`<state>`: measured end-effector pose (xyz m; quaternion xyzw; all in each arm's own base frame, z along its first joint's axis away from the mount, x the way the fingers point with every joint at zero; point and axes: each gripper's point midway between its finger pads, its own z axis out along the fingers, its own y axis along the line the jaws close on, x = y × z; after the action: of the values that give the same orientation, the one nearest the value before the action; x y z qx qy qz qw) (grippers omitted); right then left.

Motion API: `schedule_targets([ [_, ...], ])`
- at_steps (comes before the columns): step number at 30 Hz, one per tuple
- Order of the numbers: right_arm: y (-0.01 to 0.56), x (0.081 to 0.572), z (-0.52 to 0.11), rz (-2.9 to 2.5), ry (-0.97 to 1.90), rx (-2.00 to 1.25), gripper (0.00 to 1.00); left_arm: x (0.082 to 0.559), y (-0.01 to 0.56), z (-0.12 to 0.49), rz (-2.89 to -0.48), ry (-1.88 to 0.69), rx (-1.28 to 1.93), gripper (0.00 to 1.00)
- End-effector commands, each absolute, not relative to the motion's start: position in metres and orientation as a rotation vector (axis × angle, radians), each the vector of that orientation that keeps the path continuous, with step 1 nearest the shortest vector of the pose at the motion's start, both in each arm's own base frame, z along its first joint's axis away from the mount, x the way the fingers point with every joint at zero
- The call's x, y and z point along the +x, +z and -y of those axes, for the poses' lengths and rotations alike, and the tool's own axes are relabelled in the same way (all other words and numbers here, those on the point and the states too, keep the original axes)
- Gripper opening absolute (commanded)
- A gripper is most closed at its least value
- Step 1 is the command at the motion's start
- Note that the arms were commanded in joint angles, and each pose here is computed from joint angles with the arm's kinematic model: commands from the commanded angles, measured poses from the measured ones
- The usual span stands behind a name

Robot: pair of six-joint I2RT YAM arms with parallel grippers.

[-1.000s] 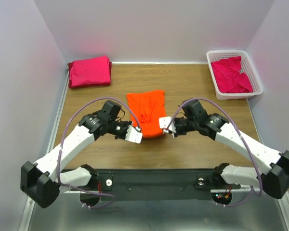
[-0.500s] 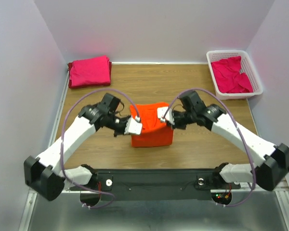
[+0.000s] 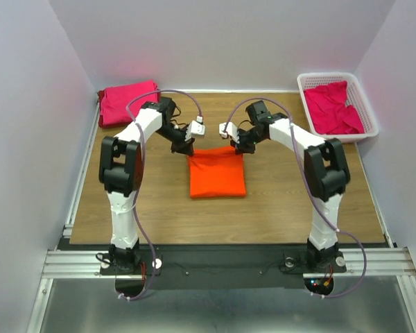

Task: Fold and stack the t-shirts
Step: Fold the tshirt

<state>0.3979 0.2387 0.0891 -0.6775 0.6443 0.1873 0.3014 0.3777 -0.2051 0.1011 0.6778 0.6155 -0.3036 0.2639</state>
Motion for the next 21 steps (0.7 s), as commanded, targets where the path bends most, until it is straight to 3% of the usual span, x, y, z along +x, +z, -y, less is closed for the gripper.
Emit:
schedule_targets([
  [1, 0.067, 0.439, -0.241, -1.705, 0.486, -1.784, 0.01, 0.388, 0.082, 0.195, -1.762, -0.901, 1.775, 0.00],
  [8, 0.045, 0.424, -0.243, -1.794, 0.581, -1.747, 0.01, 0.389, 0.052, 0.190, -1.800, -0.866, 1.779, 0.00],
  [11, 0.049, 0.389, -0.240, -1.842, 0.629, -1.738, 0.01, 0.371, 0.055, 0.193, -1.783, -0.872, 1.799, 0.00],
  [16, 0.071, 0.312, -0.241, -1.875, 0.726, -1.725, 0.01, 0.305, 0.063, 0.198, -1.730, -0.905, 1.877, 0.00],
  [21, 0.080, 0.285, -0.234, -1.941, 0.755, -1.666, 0.01, 0.253, 0.064, 0.192, -1.740, -0.975, 1.914, 0.00],
])
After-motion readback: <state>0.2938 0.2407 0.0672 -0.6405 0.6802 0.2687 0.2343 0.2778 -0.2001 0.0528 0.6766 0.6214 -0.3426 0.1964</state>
